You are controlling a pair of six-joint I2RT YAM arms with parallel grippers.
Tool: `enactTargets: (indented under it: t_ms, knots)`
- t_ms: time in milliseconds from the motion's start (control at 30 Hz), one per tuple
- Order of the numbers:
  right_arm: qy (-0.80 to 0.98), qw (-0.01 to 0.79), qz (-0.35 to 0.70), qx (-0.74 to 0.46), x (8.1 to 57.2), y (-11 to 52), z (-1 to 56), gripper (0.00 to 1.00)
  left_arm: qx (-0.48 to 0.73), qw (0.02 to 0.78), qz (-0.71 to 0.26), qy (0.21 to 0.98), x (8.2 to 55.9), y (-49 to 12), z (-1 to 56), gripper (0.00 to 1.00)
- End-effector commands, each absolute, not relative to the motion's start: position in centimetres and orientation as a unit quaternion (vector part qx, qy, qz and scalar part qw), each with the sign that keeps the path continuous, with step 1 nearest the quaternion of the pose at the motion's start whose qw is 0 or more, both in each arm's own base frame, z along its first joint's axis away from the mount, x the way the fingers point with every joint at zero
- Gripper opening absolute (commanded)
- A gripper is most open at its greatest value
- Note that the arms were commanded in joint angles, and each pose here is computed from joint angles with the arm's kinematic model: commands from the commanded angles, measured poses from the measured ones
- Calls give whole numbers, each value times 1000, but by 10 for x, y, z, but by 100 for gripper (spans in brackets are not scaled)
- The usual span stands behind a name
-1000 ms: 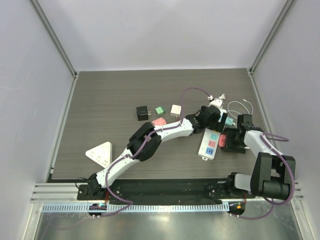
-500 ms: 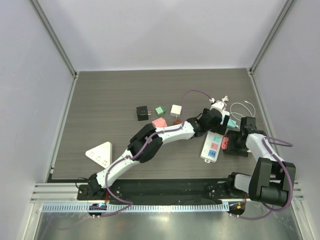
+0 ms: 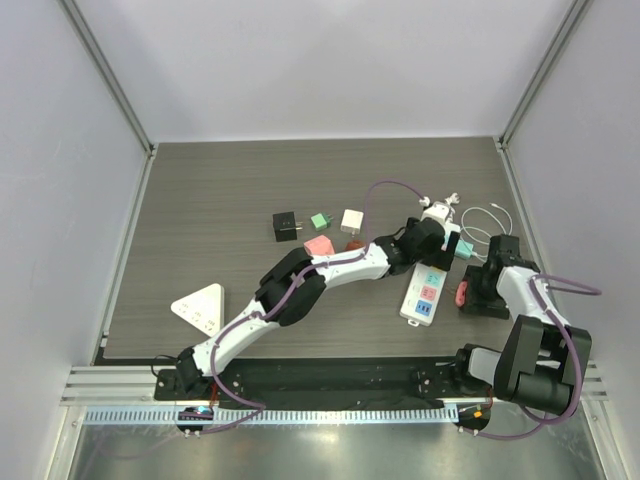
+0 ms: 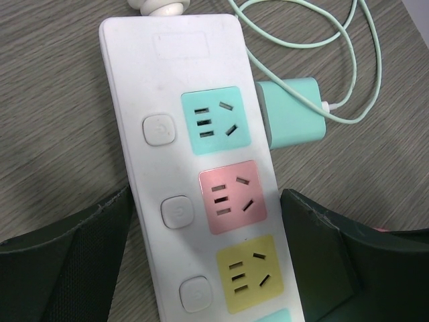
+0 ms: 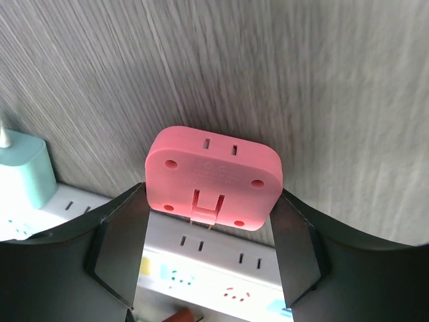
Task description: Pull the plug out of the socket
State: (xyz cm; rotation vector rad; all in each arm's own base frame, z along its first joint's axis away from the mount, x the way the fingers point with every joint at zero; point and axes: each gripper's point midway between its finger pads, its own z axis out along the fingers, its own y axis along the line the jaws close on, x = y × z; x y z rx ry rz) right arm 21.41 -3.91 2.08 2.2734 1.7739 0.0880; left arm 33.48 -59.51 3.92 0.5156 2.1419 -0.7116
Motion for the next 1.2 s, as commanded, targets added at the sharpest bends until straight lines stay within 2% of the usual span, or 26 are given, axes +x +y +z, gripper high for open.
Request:
enactTargets:
  t_ms: [0, 267, 433, 633, 667, 767, 800, 867, 900, 1000, 1033, 1167]
  knots:
    - [616, 178, -16, 768, 214, -65, 41, 1, 220, 304, -175, 910, 322, -531, -46, 89]
    - [672, 243, -42, 699, 227, -86, 77, 1, 277, 294, -322, 856, 300, -569, 28, 98]
    - [724, 253, -48, 640, 235, -88, 91, 1, 303, 316, -367, 821, 295, -579, 80, 100]
    - [766, 327, -31, 553, 256, -92, 135, 1, 294, 386, -382, 787, 299, -561, 160, 100]
    - [772, 354, -29, 527, 259, -93, 150, 1, 291, 406, -385, 776, 300, -551, 185, 100]
    - [784, 395, 2, 479, 271, -84, 172, 1, 276, 440, -369, 770, 309, -522, 211, 100]
    - [796, 403, 7, 452, 273, -79, 177, 1, 264, 466, -379, 755, 309, -507, 246, 100]
    - [808, 415, 34, 417, 282, -63, 187, 1, 237, 481, -357, 765, 318, -473, 250, 100]
    - [822, 417, 44, 386, 287, -47, 190, 1, 220, 509, -372, 745, 317, -457, 286, 100]
    - [842, 420, 50, 336, 300, -10, 197, 1, 186, 520, -351, 756, 325, -415, 290, 100]
    - [869, 404, 66, 277, 300, 35, 192, 1, 170, 523, -337, 764, 326, -391, 293, 100]
    - [901, 378, 80, 197, 296, 107, 189, 1, 115, 524, -324, 779, 322, -337, 297, 100]
